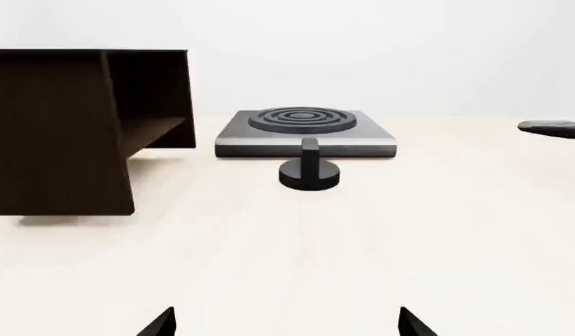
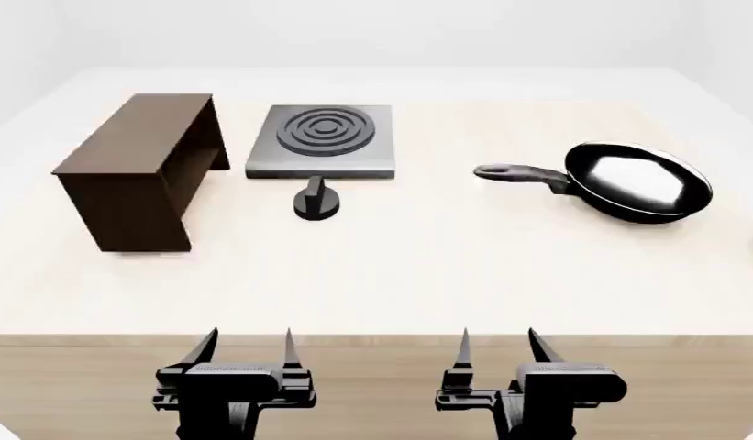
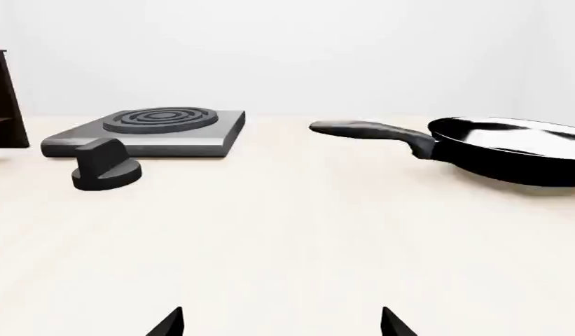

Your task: Put the frying pan on top of the cabinet.

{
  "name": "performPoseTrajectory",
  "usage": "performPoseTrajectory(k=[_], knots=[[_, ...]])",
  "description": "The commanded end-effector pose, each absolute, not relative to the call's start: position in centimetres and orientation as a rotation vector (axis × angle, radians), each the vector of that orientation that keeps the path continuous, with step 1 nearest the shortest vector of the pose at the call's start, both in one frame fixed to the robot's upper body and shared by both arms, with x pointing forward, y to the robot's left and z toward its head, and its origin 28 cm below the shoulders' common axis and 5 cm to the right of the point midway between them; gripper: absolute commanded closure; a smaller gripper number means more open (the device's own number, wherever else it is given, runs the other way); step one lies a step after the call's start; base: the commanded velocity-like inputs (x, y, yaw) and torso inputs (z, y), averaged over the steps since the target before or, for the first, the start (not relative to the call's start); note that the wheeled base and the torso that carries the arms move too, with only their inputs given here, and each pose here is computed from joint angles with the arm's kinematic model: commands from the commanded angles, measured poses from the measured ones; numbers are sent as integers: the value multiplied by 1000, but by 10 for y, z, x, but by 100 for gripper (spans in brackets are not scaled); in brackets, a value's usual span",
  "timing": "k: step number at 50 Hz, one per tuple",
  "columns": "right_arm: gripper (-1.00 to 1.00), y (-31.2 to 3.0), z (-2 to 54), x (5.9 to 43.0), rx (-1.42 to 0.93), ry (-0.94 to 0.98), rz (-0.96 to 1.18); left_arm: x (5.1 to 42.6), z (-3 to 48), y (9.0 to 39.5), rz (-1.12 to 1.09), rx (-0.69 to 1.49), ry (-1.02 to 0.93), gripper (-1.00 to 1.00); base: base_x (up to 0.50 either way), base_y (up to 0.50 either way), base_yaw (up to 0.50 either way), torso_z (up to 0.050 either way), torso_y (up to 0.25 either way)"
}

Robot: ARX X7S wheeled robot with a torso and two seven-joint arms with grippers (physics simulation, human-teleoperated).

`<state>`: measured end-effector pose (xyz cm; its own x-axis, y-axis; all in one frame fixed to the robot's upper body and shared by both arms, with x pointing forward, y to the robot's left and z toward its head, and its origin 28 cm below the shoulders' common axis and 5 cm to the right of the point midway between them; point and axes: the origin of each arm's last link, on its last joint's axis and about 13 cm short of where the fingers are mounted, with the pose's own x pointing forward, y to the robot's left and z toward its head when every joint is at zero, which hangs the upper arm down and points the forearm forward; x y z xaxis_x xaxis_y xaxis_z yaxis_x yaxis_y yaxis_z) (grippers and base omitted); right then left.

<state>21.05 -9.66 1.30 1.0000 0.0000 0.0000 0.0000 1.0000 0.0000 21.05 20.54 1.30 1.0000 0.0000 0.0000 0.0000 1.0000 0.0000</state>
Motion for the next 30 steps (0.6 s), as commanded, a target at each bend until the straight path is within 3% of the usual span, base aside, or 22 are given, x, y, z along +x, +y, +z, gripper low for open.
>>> performPoseTrajectory(k=[1, 15, 30], knots=[[-100, -97, 13, 209, -4, 7, -4, 210, 13, 206, -8, 0, -4, -100, 0, 0, 0, 0, 0], [-100, -95, 15, 211, -2, -2, 36, 214, 11, 204, -15, 24, 2, -100, 0, 0, 0, 0, 0], [-100, -96, 16, 209, 32, 6, 45, 212, 10, 204, -19, 30, 4, -100, 0, -480, 0, 0, 0]])
